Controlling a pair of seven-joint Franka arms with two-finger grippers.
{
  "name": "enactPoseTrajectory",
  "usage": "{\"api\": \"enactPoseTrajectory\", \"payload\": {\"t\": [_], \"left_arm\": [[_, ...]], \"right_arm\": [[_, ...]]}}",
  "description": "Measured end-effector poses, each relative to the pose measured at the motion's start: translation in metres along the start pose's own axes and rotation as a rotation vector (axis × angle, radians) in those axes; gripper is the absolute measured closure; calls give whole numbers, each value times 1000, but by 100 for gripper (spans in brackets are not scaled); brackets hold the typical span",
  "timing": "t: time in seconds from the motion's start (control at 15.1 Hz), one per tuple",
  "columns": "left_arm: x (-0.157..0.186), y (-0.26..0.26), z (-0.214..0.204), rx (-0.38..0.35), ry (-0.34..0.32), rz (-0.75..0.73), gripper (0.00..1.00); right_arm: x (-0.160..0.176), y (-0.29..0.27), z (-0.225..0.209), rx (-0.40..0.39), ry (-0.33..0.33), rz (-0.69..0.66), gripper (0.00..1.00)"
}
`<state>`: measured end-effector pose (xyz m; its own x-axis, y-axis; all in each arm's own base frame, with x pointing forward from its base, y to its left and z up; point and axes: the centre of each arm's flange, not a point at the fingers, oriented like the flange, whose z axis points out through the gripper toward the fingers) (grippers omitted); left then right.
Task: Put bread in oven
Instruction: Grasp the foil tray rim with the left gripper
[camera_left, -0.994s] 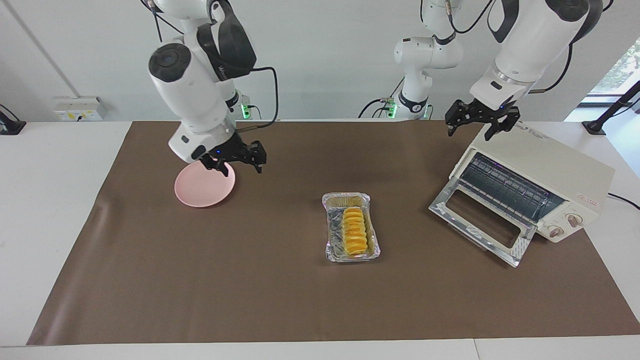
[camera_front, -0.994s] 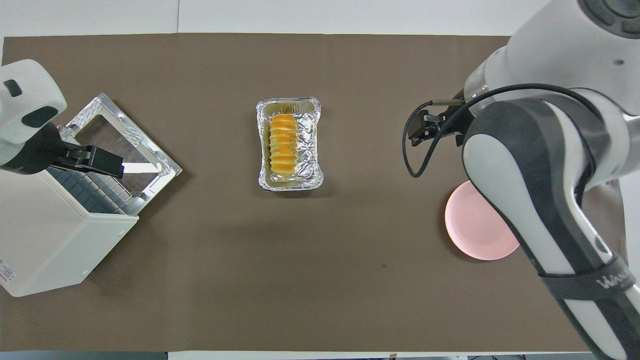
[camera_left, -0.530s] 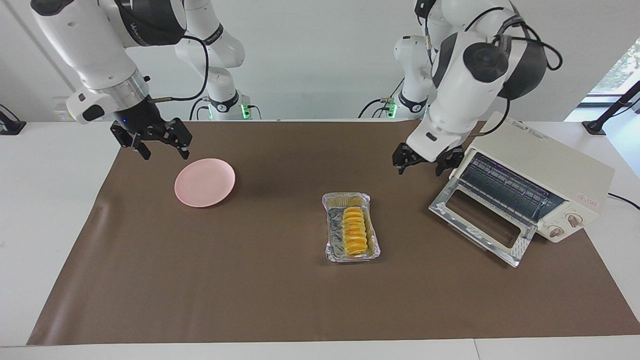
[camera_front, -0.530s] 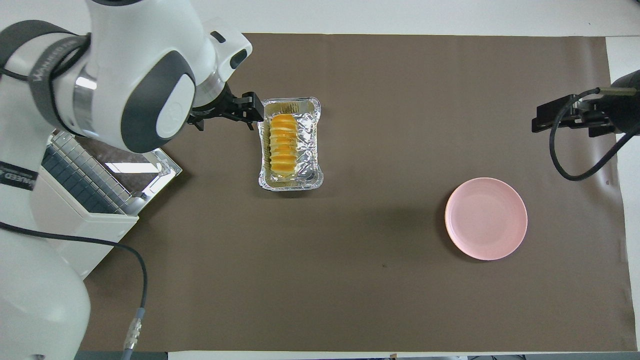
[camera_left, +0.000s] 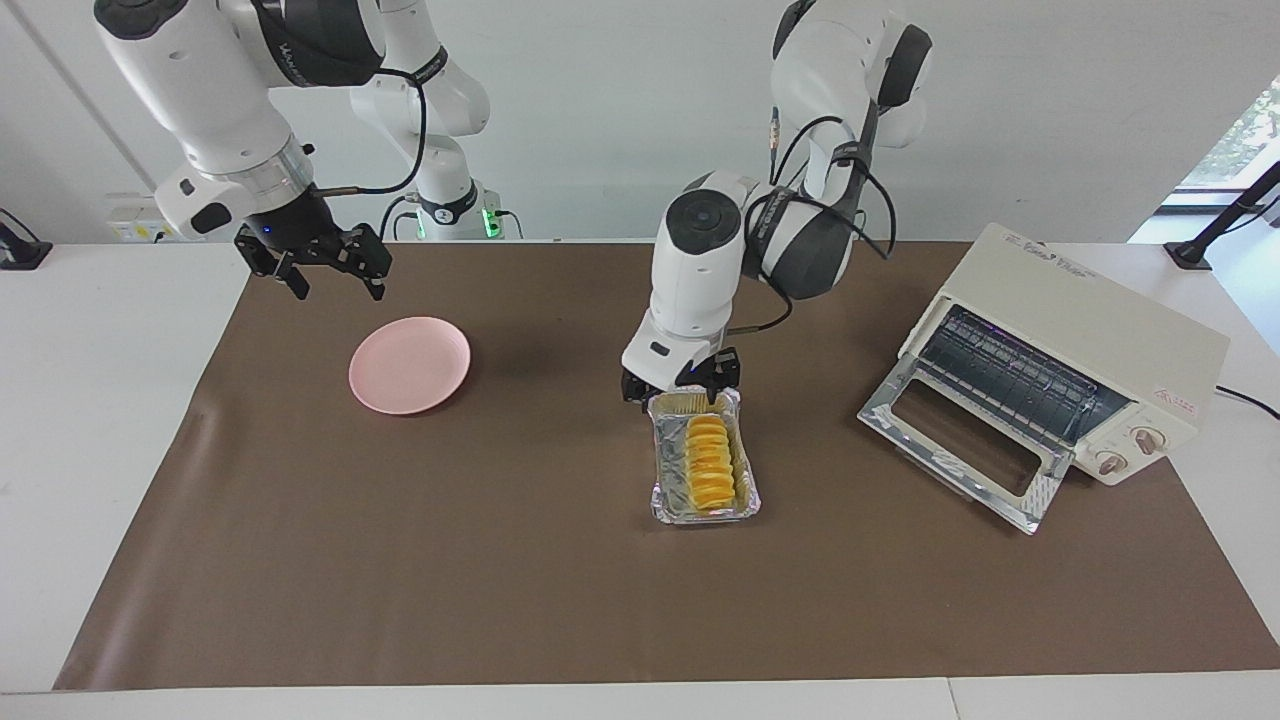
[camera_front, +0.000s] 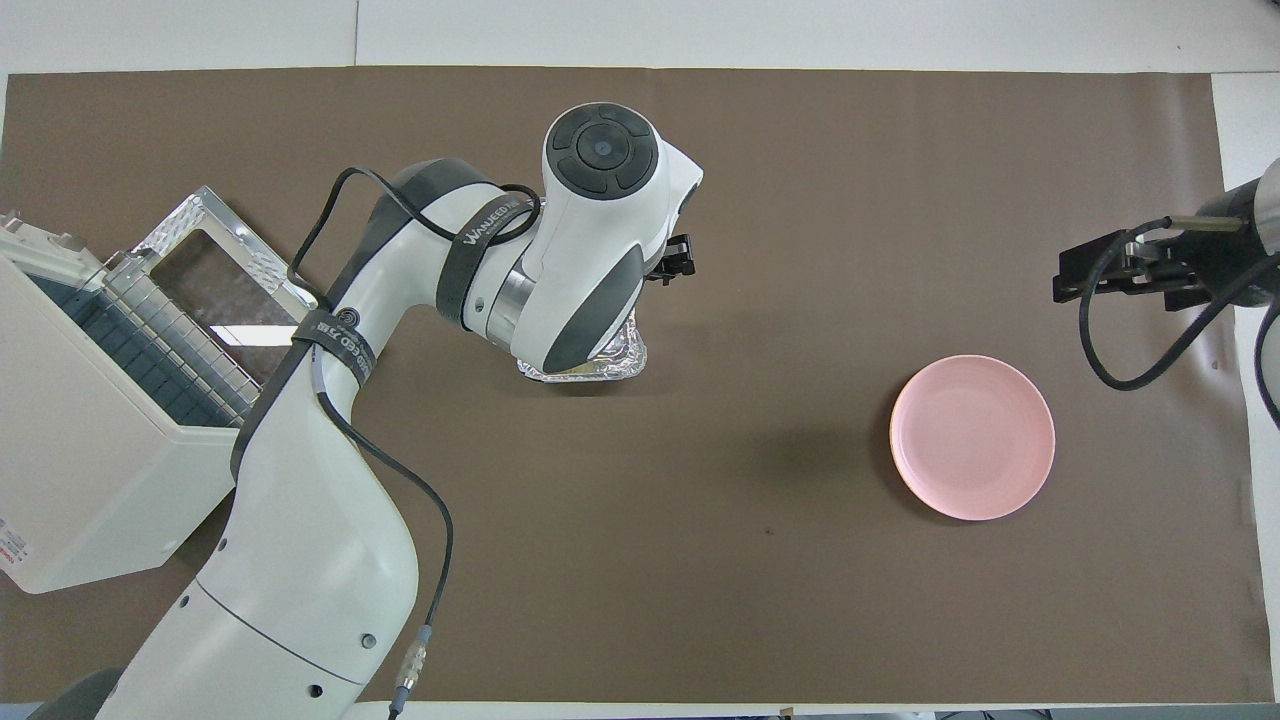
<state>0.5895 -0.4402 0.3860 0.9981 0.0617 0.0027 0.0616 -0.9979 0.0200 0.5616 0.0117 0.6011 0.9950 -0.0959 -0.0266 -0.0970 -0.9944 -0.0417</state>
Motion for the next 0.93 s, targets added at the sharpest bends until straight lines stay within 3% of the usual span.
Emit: {"api": "enactPoseTrajectory", "payload": {"t": [0.4,0.53,0.66,0.73,0.86,0.93], "left_arm": [[6,-2,23,-21,29,-32,0],[4,2,40,-20,24,-59,4],[1,7,54,-14,15,-64,16],[0,8,58,-12,12,-66,16],[-2,9,61,-10,9,-74,33],[-2,9,62,-9,9,-83,33]], "right_arm": [[1,13,7,-2,-2,-8,0],[3,18,7,-1,12,-9,0],[3,20,7,-3,13,-8,0],[3,21,8,-8,13,-6,0],[3,28,8,-18,12,3,0],[3,32,8,-26,9,8,0]]}}
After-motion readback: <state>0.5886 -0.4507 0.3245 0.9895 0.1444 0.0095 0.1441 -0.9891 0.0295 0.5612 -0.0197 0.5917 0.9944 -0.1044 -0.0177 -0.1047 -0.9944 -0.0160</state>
